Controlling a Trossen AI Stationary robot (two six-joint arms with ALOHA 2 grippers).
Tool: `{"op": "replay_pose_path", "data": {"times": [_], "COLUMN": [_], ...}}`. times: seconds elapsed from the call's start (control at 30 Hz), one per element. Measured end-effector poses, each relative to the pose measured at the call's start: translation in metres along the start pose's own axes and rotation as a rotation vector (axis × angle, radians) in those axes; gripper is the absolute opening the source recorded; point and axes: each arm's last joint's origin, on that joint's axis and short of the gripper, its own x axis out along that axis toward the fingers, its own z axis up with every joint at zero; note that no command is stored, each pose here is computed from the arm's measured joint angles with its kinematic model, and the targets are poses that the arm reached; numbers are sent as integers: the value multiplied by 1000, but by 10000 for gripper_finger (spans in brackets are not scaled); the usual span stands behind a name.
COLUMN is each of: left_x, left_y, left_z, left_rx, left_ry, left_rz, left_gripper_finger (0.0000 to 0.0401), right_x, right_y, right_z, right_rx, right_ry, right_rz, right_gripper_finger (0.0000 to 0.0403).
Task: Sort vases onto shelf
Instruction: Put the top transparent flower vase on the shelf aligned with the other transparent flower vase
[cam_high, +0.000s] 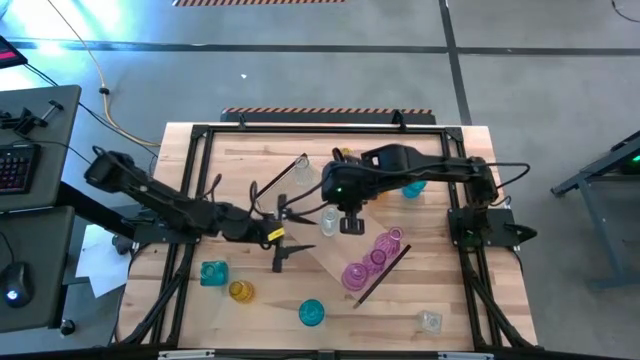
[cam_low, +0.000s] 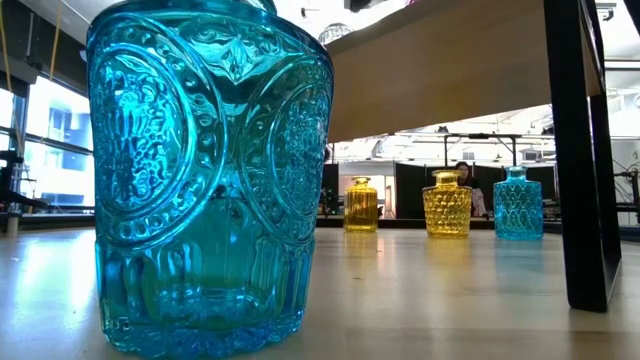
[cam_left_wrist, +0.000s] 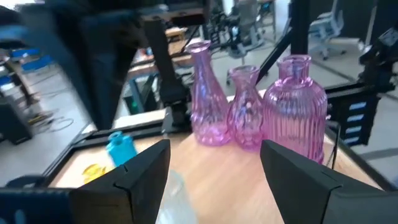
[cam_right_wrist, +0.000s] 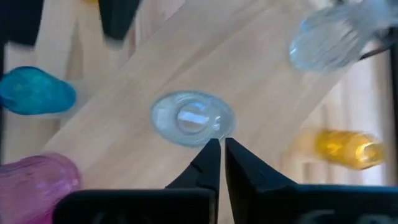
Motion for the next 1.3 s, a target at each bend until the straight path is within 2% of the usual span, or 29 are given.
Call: {"op": "replay_pose_path", "data": {"times": [0.13,0.27,0.5,0.8,1.03,1.3], "left_x": [-15,-21,-22,-22,-22,-22], "left_y": [-1,-5,-8,-8,-8,-8], "left_z": [6,9,9,9,9,9], "left_rx": [-14,-16,3,14,15,15], "left_ry": [36,34,33,33,33,32], "left_rz": [14,5,-7,-5,-5,-6], "left_gripper_finger": [241,241,241,241,241,241], "right_x": [7,12,28,43,55,58], "right_y": [-3,-10,-22,-31,-30,-31], "right_z": [-3,-6,-5,-15,-15,-5], "right_rx": [86,150,190,240,244,216], "right_ry": [48,84,89,190,180,85], "right_rz": [65,68,120,131,189,230], "right_gripper_finger": [2,0,0,0,0,0]}}
